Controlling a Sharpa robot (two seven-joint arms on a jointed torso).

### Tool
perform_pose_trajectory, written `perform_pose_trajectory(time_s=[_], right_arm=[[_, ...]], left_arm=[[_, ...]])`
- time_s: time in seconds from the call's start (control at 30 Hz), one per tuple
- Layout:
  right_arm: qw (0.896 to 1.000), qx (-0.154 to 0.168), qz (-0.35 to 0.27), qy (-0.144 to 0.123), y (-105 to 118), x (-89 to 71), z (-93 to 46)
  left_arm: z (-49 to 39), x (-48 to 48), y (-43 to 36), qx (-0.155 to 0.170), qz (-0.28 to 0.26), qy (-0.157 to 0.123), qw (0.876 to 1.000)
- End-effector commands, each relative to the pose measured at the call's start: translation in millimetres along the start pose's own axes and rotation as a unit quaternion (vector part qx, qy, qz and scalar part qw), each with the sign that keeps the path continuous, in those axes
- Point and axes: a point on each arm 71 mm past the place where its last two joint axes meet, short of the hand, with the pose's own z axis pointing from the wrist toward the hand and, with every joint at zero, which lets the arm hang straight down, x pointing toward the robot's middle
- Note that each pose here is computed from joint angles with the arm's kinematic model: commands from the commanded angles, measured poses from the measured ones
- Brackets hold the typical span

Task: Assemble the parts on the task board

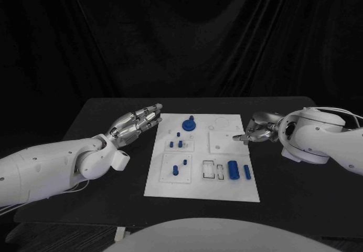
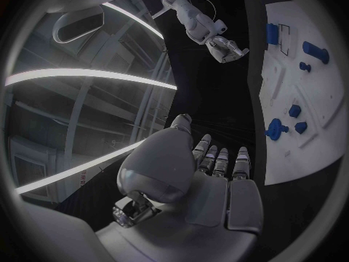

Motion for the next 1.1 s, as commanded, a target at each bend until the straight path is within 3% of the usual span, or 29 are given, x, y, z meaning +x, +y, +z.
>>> perform_pose_trajectory(time_s=[0.03, 0.37, 0.83, 1.1], right_arm=[[0.995, 0.052, -0.009, 0.085, -6, 14.0, 0.3], [0.997, 0.048, 0.021, 0.058, 2, 19.4, 6.3], [0.994, 0.042, -0.032, 0.099, 13, 41.3, 12.9], [0.99, 0.042, -0.076, 0.109, 18, 47.5, 18.3]], left_arm=[[1.7, 3.4, -2.8, 0.024, -0.007, 0.004, 1.0], [3.6, 4.4, -2.5, 0.028, -0.008, 0.006, 1.0], [4.9, 5.2, -1.9, 0.027, -0.01, 0.009, 1.0], [4.3, 4.5, -1.9, 0.026, -0.01, 0.01, 1.0]])
